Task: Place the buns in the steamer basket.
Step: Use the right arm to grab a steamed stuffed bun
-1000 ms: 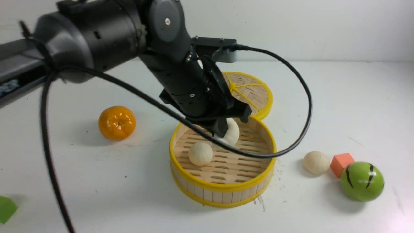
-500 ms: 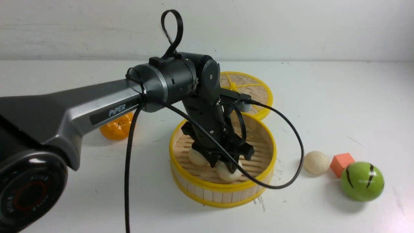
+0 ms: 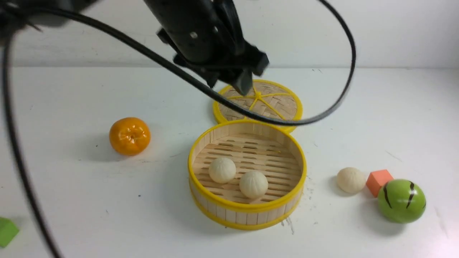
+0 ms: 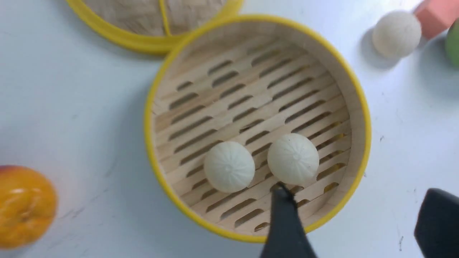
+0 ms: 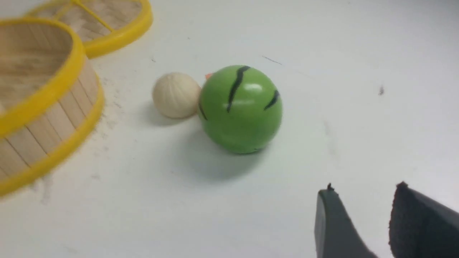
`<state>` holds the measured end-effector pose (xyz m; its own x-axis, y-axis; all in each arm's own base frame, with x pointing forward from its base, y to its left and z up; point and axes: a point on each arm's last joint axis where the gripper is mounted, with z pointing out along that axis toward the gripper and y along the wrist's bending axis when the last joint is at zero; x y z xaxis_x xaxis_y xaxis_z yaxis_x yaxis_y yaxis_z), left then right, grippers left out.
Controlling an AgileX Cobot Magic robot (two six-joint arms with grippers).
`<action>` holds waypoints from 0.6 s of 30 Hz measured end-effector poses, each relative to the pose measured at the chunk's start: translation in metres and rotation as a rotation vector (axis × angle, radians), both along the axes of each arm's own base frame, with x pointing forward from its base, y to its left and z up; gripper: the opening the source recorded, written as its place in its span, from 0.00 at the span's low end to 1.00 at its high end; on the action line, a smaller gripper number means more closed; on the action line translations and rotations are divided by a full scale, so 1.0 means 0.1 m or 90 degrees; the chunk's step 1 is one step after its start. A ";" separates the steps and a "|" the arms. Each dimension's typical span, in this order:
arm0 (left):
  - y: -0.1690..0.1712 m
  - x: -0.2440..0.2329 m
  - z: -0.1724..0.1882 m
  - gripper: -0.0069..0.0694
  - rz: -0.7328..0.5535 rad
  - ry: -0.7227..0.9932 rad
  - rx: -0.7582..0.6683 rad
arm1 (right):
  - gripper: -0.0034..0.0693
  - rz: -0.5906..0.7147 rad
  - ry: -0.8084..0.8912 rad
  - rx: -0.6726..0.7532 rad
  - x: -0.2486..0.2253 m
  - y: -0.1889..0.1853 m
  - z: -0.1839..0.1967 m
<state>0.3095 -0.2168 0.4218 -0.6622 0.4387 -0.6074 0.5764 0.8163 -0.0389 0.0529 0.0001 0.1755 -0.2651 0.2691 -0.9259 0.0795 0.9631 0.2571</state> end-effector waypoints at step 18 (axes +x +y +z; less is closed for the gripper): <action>1.07 -1.47 -0.12 0.07 0.069 0.004 -0.004 | 0.38 -0.018 -0.034 0.468 0.01 0.13 0.09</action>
